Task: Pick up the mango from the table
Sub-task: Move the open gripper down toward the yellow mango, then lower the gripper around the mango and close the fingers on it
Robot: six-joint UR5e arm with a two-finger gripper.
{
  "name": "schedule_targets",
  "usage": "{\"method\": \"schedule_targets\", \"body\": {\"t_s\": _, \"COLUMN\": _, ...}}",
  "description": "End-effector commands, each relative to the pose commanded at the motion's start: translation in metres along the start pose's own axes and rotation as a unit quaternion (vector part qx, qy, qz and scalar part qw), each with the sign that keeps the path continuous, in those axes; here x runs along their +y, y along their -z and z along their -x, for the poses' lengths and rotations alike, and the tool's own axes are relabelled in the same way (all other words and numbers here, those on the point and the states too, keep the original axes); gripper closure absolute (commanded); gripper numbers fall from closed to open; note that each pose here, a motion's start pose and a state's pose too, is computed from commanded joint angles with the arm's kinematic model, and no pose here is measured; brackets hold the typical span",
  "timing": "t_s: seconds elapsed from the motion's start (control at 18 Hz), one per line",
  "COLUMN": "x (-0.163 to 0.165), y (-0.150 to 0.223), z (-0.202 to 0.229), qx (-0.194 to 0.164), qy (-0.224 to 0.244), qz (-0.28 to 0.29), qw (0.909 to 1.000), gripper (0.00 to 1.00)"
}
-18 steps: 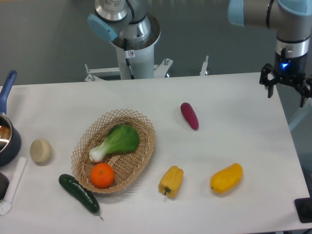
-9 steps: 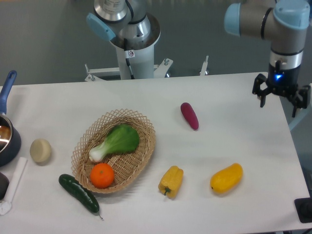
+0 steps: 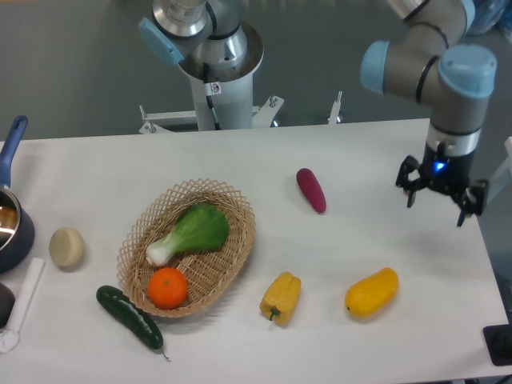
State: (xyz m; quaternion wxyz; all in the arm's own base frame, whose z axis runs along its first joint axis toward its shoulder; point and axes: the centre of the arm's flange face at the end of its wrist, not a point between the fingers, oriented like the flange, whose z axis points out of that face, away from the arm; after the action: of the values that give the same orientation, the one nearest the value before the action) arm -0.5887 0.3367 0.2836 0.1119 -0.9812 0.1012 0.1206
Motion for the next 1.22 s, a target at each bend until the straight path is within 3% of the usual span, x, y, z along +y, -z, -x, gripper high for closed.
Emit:
{"method": "schedule_targets", "body": {"t_s": 0.33, "x": -0.013, "y": -0.022, "z": -0.003, "qx": 0.008, "qy": -0.016, "qz": -0.002, "qw": 0.9998, "gripper": 0.00}}
{"method": "schedule_targets", "body": {"t_s": 0.83, "x": -0.073, "y": -0.067, "z": -0.004, "qx": 0.024, "qy": -0.070, "qz": -0.013, "qw": 0.9972, "gripper": 0.00}}
{"method": "schedule_targets", "body": {"t_s": 1.22, "x": -0.072, "y": -0.085, "z": -0.010, "qx": 0.038, "qy": -0.093, "qz": -0.012, "qw": 0.9949, "gripper": 0.00}}
